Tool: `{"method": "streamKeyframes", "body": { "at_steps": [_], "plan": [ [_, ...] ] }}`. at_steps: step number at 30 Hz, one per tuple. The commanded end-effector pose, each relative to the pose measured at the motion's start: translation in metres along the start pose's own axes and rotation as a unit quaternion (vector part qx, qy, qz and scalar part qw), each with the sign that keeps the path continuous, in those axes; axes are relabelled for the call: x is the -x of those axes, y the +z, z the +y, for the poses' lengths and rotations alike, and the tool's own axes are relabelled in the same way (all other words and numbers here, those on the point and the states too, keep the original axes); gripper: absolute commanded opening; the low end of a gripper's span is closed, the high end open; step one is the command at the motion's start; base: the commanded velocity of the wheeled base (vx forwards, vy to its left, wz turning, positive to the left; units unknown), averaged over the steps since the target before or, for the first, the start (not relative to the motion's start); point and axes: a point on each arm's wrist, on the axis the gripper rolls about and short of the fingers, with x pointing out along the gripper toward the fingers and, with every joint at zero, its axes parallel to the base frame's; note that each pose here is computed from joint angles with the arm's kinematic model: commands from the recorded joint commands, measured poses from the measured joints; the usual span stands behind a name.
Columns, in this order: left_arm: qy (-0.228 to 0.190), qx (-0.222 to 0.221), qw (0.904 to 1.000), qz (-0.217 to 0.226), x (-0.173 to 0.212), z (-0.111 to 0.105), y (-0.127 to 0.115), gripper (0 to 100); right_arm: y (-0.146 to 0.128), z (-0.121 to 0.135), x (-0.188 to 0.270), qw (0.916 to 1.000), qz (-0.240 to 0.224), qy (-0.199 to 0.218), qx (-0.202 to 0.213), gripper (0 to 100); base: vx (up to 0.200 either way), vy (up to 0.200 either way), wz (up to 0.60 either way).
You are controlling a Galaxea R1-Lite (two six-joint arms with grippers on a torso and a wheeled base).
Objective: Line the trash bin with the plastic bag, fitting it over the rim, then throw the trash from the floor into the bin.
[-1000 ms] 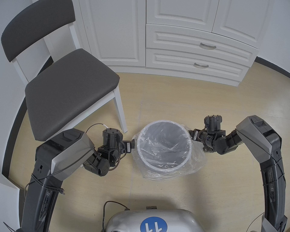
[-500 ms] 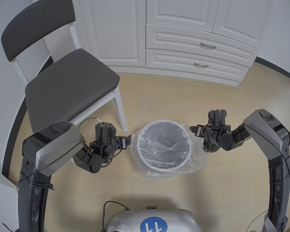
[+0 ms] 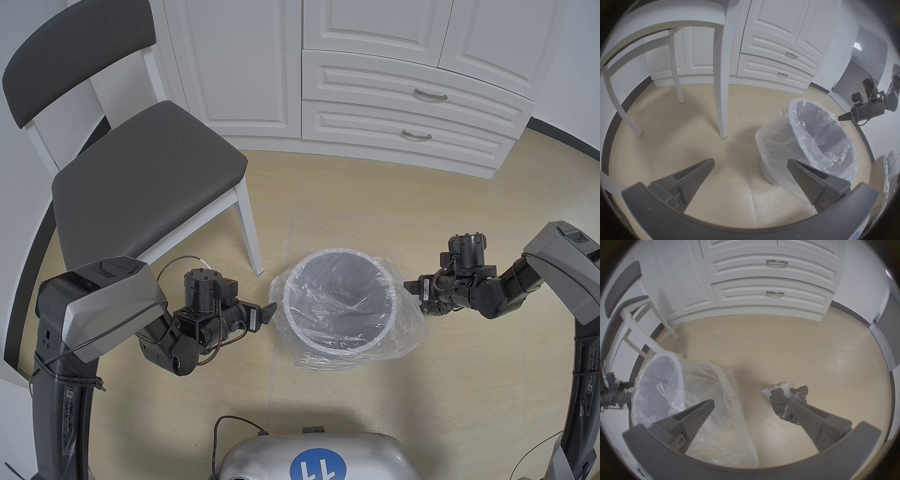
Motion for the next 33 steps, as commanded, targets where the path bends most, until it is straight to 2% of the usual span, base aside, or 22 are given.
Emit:
{"method": "streamKeyframes", "body": {
  "at_steps": [1,6,17,20,21,24,25,26,29,33],
  "plan": [
    [-0.007,0.0,0.9996,0.027,-0.016,-0.004,-0.033,100,-0.001,-0.007,0.008,0.9999,0.006,0.005,0.008,100,0.0,0.0,0.0],
    [-0.003,0.009,0.9999,0.006,-0.046,-0.011,-0.065,100,-0.005,-0.007,0.008,0.9998,0.013,0.005,0.012,100,0.0,0.0,0.0],
    [0.0,0.017,0.9998,0.011,-0.047,-0.008,-0.063,100,-0.015,-0.008,0.012,0.9988,0.029,0.007,0.039,100,0.0,0.0,0.0],
    [0.0,0.017,0.9999,0.001,-0.039,-0.008,-0.05,100,-0.014,-0.007,0.015,0.9986,0.028,0.008,0.043,100,0.0,0.0,0.0],
    [-0.006,0.016,0.9998,-0.004,-0.025,-0.01,-0.034,100,-0.012,-0.005,0.021,0.9985,0.027,0.01,0.046,100,0.0,0.0,0.0],
    [-0.018,0.012,0.9997,-0.006,0.001,-0.014,-0.013,100,-0.012,-0.004,0.028,0.9981,0.028,0.022,0.049,100,0.0,0.0,0.0],
    [-0.018,0.012,0.9997,-0.006,0.001,-0.014,-0.013,100,-0.012,-0.004,0.028,0.9981,0.028,0.022,0.049,100,0.0,0.0,0.0],
    [-0.034,0.007,0.9994,-0.006,0.018,-0.015,-0.003,100,-0.013,-0.003,0.03,0.9974,0.029,0.031,0.058,100,0.0,0.0,0.0],
    [-0.063,-0.011,0.998,-0.006,0.038,-0.017,0.006,100,-0.019,0.001,0.028,0.9964,0.038,0.037,0.065,100,0.0,0.0,0.0],
    [-0.064,-0.024,0.9976,-0.005,0.044,-0.015,0.007,100,-0.035,0.003,0.014,0.9949,0.062,0.04,0.069,100,0.0,0.0,0.0]
  ]
}}
